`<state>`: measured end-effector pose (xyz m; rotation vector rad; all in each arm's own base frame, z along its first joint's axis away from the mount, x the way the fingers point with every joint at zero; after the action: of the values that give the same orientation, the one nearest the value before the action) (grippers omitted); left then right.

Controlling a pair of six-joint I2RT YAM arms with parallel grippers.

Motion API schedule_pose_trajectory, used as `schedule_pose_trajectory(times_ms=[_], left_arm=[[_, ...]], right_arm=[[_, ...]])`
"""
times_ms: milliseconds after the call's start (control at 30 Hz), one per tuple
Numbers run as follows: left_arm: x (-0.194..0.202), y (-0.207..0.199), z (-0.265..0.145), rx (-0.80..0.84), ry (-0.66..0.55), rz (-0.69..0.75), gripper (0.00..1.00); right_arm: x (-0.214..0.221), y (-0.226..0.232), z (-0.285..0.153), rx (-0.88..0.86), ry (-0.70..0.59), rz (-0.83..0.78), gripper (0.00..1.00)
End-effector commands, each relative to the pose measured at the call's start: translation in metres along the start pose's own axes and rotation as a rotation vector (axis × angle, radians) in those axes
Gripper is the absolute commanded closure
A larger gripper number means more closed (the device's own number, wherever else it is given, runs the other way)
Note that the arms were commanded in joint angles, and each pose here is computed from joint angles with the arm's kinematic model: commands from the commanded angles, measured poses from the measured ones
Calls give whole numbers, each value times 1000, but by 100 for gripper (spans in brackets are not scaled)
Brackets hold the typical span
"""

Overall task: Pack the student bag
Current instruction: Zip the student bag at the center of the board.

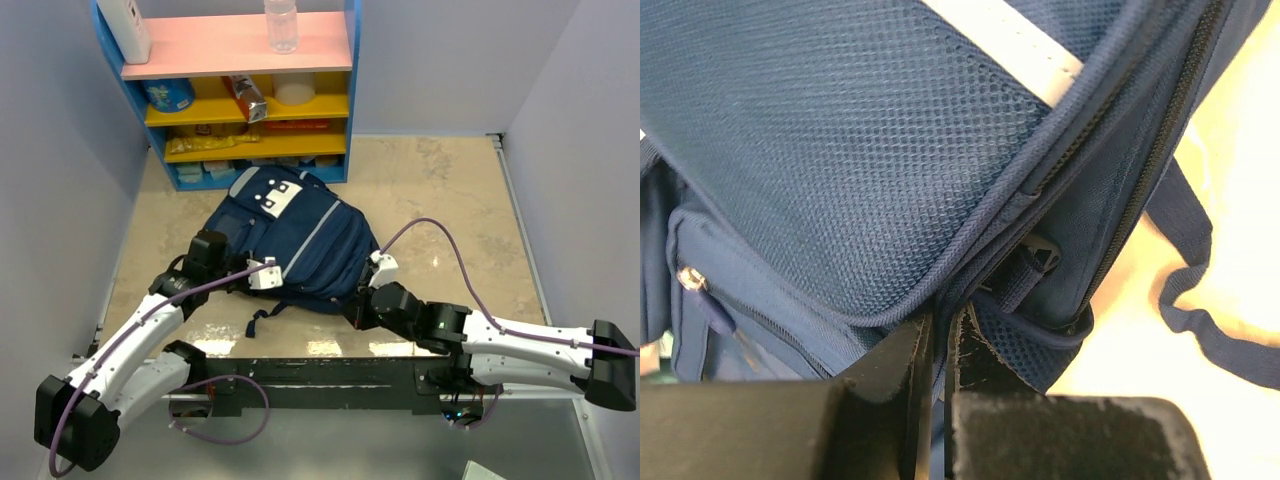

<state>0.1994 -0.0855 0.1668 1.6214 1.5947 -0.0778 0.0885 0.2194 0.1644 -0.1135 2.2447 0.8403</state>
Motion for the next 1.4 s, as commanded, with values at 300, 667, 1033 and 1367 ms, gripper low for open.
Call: schedule_pose_trajectory(times_ms=[300,667,1033,1367], left_arm=[[25,-2,-19,29,175,-77,100],[28,-7,-23,43,179,-37,100],[28,5,-31,19,191,-34,100],[-53,47,-71,41,-134,-129,0]], right_arm=[[-4,-16,1,74,-62,-32,100],[-31,-26,-23,234,-232,113,100],[-43,-22,-26,238,-284,91,100],[-17,3,-9,101,-165,67,100]])
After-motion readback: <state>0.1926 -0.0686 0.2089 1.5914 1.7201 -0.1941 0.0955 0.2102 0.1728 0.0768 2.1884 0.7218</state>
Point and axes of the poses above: each gripper's point midway between its finger pads, its own z axis out along the fingers, its own y axis along the line the jaws close on, x = y × z, the point moved 8 cm from there along -z, back along the fingers, and after that the axes turned 1 degree about z, right-handed, at the moved point
